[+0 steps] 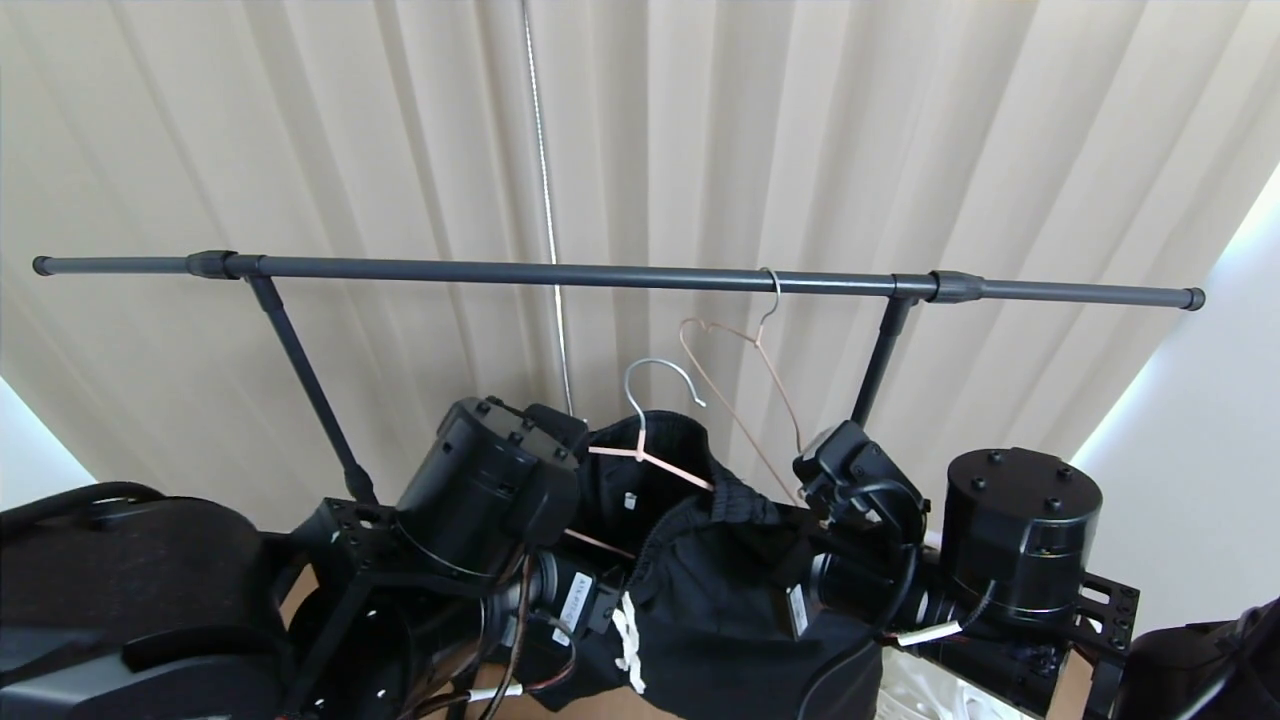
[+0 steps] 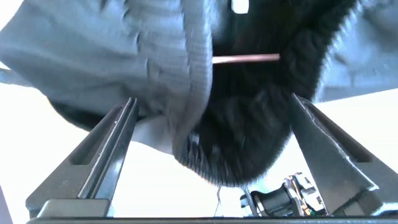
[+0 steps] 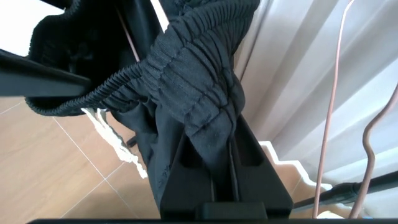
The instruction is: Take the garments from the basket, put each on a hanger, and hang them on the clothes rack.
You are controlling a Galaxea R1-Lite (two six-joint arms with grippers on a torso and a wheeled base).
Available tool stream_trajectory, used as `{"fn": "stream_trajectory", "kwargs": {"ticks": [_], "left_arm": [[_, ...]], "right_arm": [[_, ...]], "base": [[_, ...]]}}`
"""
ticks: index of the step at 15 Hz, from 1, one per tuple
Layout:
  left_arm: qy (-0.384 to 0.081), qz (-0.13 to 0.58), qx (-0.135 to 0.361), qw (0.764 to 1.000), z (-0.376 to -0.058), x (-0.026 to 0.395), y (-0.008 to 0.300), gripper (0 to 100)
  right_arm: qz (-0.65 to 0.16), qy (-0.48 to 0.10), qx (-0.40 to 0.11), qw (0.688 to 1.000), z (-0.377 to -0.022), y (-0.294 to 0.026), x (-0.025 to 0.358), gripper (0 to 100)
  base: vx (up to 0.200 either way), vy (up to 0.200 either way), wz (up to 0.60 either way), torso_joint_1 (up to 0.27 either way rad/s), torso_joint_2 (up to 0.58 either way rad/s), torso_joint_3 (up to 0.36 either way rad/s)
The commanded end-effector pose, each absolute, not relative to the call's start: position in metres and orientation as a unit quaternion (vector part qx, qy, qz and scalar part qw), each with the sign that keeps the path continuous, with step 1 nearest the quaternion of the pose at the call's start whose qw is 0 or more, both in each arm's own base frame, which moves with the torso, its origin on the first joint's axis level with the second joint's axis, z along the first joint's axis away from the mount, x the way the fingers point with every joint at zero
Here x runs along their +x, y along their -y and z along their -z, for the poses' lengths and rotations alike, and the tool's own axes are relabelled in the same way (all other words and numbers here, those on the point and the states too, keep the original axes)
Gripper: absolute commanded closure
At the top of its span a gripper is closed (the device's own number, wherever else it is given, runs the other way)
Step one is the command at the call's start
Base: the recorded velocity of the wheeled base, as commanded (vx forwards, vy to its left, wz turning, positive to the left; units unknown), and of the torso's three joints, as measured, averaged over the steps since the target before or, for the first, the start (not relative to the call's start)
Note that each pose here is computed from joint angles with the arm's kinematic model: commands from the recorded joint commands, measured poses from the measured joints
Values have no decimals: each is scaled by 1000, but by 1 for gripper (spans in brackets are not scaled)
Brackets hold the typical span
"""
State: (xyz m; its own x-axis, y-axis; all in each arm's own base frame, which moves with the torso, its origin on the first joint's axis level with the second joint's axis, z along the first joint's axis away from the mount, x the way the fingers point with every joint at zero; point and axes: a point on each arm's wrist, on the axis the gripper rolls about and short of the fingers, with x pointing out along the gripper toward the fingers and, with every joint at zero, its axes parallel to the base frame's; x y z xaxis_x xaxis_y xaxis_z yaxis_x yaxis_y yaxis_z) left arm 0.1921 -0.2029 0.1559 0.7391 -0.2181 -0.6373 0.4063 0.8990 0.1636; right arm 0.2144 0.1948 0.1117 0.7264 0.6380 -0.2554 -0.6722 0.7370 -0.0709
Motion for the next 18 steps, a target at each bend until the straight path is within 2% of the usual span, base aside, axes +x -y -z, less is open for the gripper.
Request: {"fn": "stream_trajectory", "kwargs": {"ticks": [1,5,10,16,18], "left_arm": [[-307,172,139,926,-166,180,190,0],[-271,186,131,935,-186,157,163,0],[-219,235,157,934,-210,144,119,0],[-217,297,250,896,-215,170,84,0],[-229,330,260,878,-216,176,81,0]], "right_arm": [[-353,-109,-80,926,-111,-194,215,100],[-364,-111,-78,922,-110,-194,215,100],[-390,-104,-69,912,-108,-186,215,100],[-438,-97,-63,892,-107,-177,204,100],[-449,-93,-61,886,-110,-174,200,100]], "base": [[0,0,0,0,0,0],[0,0,0,0,0,0],[0,0,0,0,0,0],[0,0,0,0,0,0],[0,0,0,0,0,0]]}}
